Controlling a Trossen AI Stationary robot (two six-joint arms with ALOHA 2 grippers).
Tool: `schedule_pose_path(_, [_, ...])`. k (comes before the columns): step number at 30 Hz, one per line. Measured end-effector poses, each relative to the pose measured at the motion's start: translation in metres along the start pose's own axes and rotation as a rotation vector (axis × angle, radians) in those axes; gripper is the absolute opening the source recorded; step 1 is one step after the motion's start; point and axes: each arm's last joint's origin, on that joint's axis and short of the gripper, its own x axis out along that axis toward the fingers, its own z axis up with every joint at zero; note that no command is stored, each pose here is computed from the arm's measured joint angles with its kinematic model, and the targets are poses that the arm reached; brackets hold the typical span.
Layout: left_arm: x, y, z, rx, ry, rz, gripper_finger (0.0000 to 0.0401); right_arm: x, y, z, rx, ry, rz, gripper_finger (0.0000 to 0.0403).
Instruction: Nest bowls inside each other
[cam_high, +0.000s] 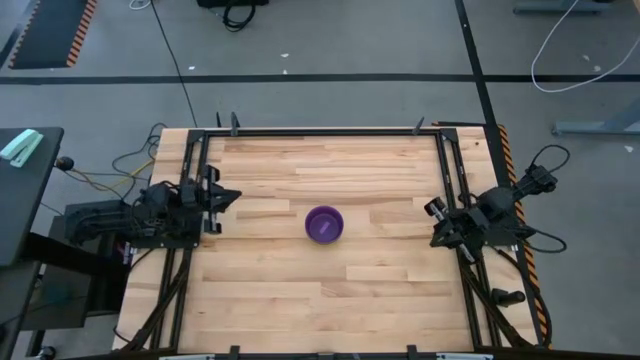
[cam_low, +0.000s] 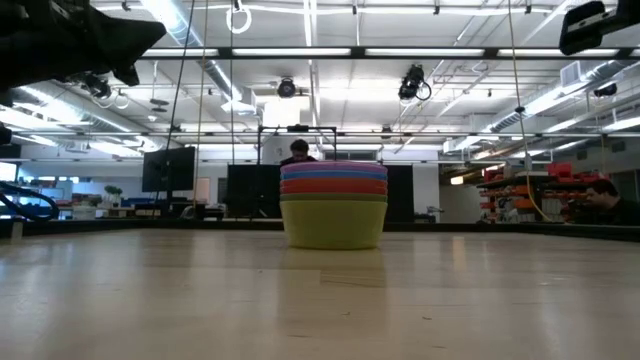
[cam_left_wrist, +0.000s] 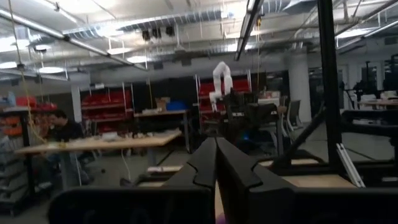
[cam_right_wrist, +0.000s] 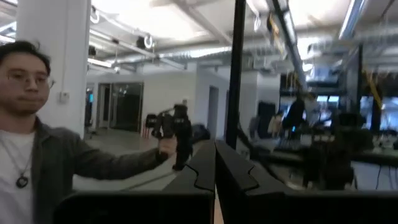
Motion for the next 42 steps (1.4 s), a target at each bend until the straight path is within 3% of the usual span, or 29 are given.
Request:
schedule_pose_path(7, [0.000, -0.001, -0.006, -0.026, 0.066, -0.004, 0.0008, 0.000, 0.001, -0.009, 0.074, 0.096, 0.002, 0.0009])
schedule_pose_path(15, [-0.001, -0.001, -0.014, -0.064, 0.146, -0.006, 0.0034, -0.002, 0.001, -0.018, 0.138, 0.187, -0.001, 0.0010])
schedule_pose_path(22, [-0.002, -0.001, -0.018, -0.085, 0.184, -0.006, 0.0018, -0.003, 0.002, -0.025, 0.179, 0.262, -0.006, 0.0012])
schedule_pose_path(29, [-0.003, -0.002, -0.023, -0.121, 0.243, -0.004, 0.0008, -0.004, 0.002, -0.026, 0.188, 0.279, -0.007, 0.0013])
schedule_pose_path(37, [-0.004, -0.002, -0.026, -0.146, 0.274, -0.001, 0.0034, -0.004, 0.002, -0.027, 0.192, 0.279, -0.008, 0.0012])
schedule_pose_path(42, [-0.005, -0.002, -0.031, -0.148, 0.325, 0.017, 0.0029, -0.004, 0.002, -0.027, 0.209, 0.280, -0.010, 0.0014])
